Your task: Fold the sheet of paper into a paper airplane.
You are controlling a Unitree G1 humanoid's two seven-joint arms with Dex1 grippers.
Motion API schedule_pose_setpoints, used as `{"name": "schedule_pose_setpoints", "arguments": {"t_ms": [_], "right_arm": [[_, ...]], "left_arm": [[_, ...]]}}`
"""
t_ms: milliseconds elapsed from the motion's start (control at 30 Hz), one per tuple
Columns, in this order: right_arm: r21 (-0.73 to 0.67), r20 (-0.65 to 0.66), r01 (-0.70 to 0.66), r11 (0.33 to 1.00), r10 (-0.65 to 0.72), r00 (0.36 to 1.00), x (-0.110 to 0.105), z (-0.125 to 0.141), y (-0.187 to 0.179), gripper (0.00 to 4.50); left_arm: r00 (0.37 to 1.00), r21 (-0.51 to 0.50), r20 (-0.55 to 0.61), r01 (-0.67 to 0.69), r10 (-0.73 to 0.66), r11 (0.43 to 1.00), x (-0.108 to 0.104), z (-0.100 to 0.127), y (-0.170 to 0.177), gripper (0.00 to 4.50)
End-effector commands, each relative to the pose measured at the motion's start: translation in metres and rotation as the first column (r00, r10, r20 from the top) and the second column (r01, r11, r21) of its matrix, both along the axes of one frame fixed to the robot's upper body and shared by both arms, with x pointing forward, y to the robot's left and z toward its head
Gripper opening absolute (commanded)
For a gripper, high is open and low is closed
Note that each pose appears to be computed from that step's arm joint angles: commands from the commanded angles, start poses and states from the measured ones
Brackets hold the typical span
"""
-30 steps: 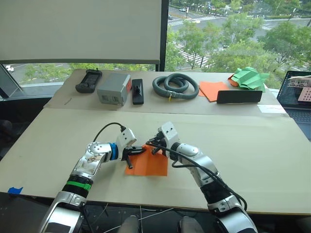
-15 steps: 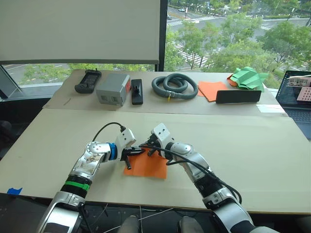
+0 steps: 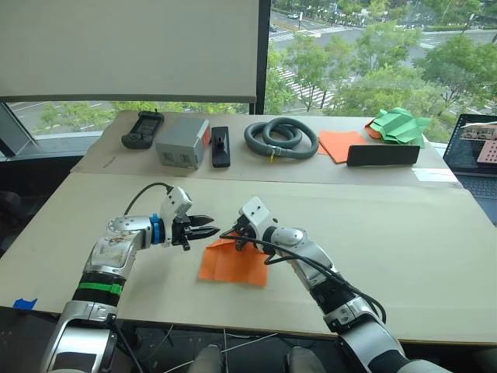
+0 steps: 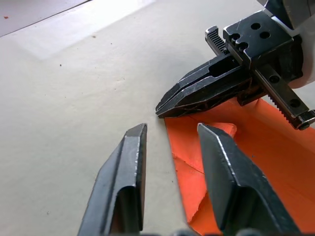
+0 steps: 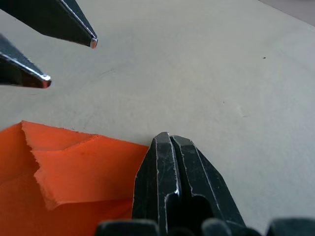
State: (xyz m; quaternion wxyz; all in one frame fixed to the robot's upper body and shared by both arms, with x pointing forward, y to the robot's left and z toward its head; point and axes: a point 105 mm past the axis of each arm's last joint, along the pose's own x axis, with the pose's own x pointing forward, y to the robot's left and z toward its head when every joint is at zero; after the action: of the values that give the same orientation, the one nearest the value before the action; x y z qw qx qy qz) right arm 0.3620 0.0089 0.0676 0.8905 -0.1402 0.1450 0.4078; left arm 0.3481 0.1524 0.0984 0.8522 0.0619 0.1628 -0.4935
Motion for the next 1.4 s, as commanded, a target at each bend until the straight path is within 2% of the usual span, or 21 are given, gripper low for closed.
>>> {"name": "schedule_pose_setpoints", "arguments": {"t_ms": [33,67,167,300,467,700,967,1400], "right_arm": [[-0.029,-0.032,-0.008,1.0,0.007,0.999,-0.003,-0.01,0.001,0.0],[-0.031,-0.031,-0.007,1.0,0.006,0.999,-0.003,-0.01,0.001,0.0],[-0.035,-0.03,-0.006,0.999,0.005,1.0,-0.003,-0.01,0.001,0.0],[-0.041,-0.032,0.0,0.999,-0.001,0.999,-0.005,-0.011,-0.001,0.0],[-0.047,-0.031,0.0,0.999,-0.002,1.0,-0.006,-0.011,-0.002,0.0],[-0.06,-0.029,0.006,0.998,-0.008,1.0,-0.007,-0.012,-0.003,0.0],[-0.061,-0.039,0.005,0.998,-0.008,0.999,-0.009,-0.014,-0.003,0.0],[-0.065,-0.044,-0.007,0.998,0.005,0.999,-0.01,-0.015,-0.001,0.0]], "left_arm": [[1.0,0.023,0.022,0.01,-0.011,1.0,0.007,0.002,-0.008,0.31],[1.0,0.044,0.024,0.012,-0.013,0.999,0.009,-0.002,-0.012,0.01],[0.999,0.118,0.034,0.017,-0.021,0.993,0.014,-0.014,-0.018,0.01],[0.998,0.139,0.043,0.034,-0.041,0.99,0.021,-0.022,-0.033,0.01],[0.997,0.198,0.05,0.044,-0.055,0.979,0.023,-0.031,-0.034,0.01],[0.994,0.316,-0.029,0.11,-0.107,0.942,0.005,-0.065,-0.021,0.01],[0.991,0.336,-0.078,0.133,-0.113,0.932,-0.013,-0.079,-0.011,0.01],[0.986,0.352,-0.145,0.129,-0.083,0.927,-0.048,-0.09,0.013,0.01]]}}
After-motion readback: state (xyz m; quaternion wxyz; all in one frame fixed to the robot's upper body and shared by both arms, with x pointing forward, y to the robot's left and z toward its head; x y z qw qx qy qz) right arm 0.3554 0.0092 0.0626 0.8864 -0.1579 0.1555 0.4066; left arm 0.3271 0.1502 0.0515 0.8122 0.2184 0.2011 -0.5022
